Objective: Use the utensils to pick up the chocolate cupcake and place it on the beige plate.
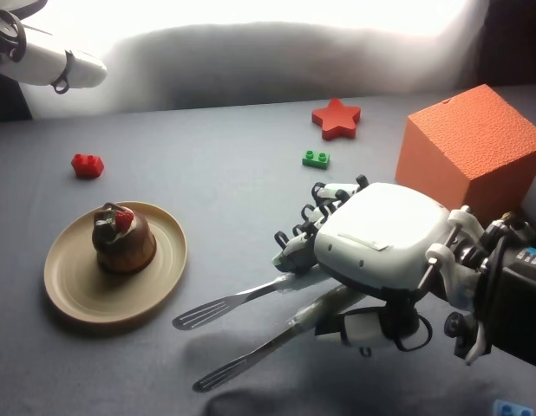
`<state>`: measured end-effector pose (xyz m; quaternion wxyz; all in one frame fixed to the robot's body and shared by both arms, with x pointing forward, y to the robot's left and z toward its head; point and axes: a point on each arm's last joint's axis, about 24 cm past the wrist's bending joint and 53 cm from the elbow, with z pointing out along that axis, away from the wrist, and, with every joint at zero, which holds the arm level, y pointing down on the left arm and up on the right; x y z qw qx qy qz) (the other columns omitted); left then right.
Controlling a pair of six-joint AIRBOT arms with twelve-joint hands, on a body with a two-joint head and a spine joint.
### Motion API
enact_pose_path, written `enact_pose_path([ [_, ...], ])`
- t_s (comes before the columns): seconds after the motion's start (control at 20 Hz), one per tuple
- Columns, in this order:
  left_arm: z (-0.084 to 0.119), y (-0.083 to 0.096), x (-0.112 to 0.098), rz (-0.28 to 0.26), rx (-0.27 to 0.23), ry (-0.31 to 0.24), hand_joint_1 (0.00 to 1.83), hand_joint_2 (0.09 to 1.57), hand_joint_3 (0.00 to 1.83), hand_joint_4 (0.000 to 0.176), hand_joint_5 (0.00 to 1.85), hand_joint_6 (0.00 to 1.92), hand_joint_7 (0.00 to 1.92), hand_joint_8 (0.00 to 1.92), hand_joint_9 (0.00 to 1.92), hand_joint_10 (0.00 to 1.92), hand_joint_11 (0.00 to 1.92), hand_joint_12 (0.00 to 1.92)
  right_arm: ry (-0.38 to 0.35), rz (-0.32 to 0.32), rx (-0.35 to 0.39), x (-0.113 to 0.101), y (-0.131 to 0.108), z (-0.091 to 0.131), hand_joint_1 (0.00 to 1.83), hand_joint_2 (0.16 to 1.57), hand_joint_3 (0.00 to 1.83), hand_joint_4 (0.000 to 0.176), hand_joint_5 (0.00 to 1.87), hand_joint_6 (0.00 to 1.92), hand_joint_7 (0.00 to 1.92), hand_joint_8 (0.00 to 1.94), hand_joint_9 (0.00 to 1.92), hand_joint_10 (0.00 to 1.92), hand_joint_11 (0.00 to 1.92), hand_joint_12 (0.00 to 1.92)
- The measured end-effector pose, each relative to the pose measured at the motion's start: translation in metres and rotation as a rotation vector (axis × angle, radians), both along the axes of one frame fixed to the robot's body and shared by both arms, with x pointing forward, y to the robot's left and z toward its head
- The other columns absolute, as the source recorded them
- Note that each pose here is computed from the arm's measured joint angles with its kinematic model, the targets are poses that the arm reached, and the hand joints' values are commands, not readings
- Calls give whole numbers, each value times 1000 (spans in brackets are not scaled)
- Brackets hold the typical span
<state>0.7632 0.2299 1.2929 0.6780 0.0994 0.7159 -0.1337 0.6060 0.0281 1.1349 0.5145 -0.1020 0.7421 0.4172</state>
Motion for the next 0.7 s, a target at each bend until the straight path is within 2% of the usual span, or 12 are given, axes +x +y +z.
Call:
enact_pose_path([
  [0.1, 0, 0, 0, 2, 0, 0, 59, 1156, 2, 0, 14, 0, 0, 0, 0, 0, 0, 0, -2, 5, -12, -1, 0, -2, 517, 1167, 0, 0, 624, 0, 673, 0, 492, 429, 144, 1312],
  [0.2, 0, 0, 0, 1, 0, 0, 59, 1152, 0, 0, 22, 4, 0, 0, 0, 0, 0, 0, -12, 9, -26, -1, 1, -3, 397, 1166, 0, 0, 467, 0, 496, 0, 411, 117, 13, 1228],
  [0.25, 0, 0, 0, 0, 0, 0, 60, 1153, 1, 0, 24, 4, 0, 0, 0, 0, 0, 0, -15, 10, -29, -1, 1, -3, 285, 1145, 0, 0, 306, 0, 305, 1, 278, 30, 2, 942],
  [0.3, 0, 0, 0, 0, 0, 0, 60, 1154, 1, 0, 23, 4, 0, 0, 0, 0, 0, 0, -17, 10, -31, -1, 1, -3, 245, 1128, 0, 21, 219, 2, 208, 4, 199, 10, 0, 739],
  [0.35, 0, 0, 0, 1, 0, 0, 66, 1153, 0, 0, 25, 4, 0, 0, 0, 0, 0, 0, -20, 9, -35, 0, 0, -3, 270, 1076, 0, 56, 176, 2, 151, 3, 142, 5, 0, 546],
  [0.4, 0, 0, 0, 1, 0, 0, 87, 1153, 0, 0, 21, 2, 0, 0, 0, 0, 0, 0, -21, 9, -38, 0, -1, -3, 219, 1051, 0, 89, 126, 1, 114, 2, 92, 2, 0, 403],
  [0.45, 0, 0, 0, 1, 0, 0, 99, 1149, 0, 0, 29, 4, 0, 0, 0, 0, 0, 0, -23, 8, -45, 1, -4, -4, 194, 1031, 0, 106, 104, 1, 102, 0, 81, 0, 0, 346],
  [0.55, 0, 0, 0, 2, 0, 0, 86, 1148, 0, 0, 26, 2, 0, 0, 0, 0, 0, 0, -17, -4, -71, 3, -17, -8, 168, 986, 0, 130, 62, 0, 24, 1, 16, 0, 0, 207],
  [0.6, 0, 0, 0, 2, 0, 0, 86, 1150, 0, 0, 27, 2, 1, 0, 0, 0, 0, 0, -12, -8, -82, 3, -23, -9, 169, 968, 0, 136, 66, 2, 21, 1, 15, 1, 0, 226],
  [0.7, 0, 0, 0, 0, 0, 0, 76, 1152, 1, 0, 29, 7, 5, 2, 0, 0, 0, 0, -14, -18, -104, 2, -38, -5, 166, 946, 0, 136, 17, 0, 0, 0, 0, 0, 0, 232],
])
